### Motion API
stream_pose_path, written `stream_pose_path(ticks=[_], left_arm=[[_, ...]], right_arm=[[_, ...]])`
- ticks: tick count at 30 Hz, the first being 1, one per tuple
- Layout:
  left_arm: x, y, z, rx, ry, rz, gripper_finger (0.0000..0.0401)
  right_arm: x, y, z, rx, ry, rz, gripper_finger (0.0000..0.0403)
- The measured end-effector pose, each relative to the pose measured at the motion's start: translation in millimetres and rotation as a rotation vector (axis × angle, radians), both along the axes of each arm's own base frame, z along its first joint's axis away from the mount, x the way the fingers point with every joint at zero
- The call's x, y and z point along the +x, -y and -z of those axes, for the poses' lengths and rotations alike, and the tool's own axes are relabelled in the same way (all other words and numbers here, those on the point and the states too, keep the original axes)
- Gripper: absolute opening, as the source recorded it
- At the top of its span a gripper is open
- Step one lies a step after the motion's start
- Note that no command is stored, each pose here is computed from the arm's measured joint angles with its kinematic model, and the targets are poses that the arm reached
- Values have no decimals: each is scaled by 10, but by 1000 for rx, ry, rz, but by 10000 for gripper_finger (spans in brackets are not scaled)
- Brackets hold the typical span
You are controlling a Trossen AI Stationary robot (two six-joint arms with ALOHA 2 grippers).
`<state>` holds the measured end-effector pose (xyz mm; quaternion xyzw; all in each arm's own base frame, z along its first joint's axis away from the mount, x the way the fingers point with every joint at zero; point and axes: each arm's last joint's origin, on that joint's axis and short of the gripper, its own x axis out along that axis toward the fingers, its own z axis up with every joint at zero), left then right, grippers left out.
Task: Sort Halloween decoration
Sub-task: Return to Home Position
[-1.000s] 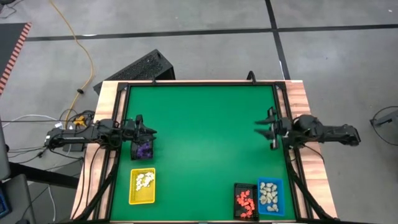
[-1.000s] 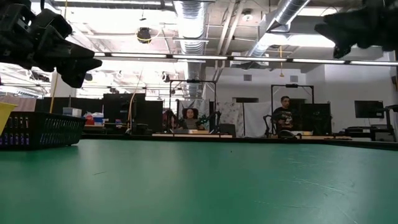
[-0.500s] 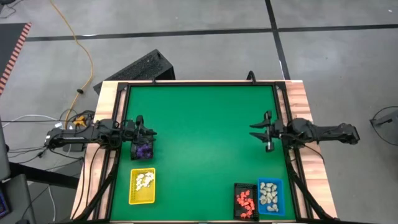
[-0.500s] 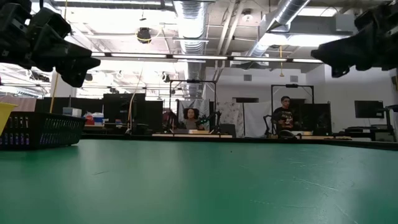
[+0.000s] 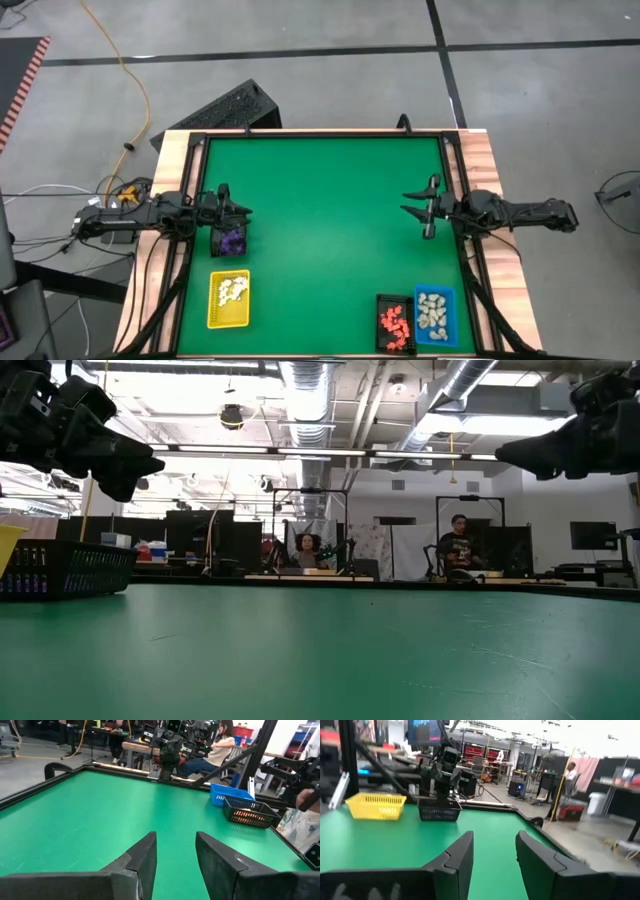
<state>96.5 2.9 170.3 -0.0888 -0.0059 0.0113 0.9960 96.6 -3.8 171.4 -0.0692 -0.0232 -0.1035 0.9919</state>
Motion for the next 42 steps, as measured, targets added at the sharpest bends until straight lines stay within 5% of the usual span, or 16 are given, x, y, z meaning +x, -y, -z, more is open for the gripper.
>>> stream_pose_path(ticks=[42], left_arm=[[0, 0, 0, -1, 0, 1, 125]], right_arm=[[3, -2, 11, -44, -17, -5, 164]])
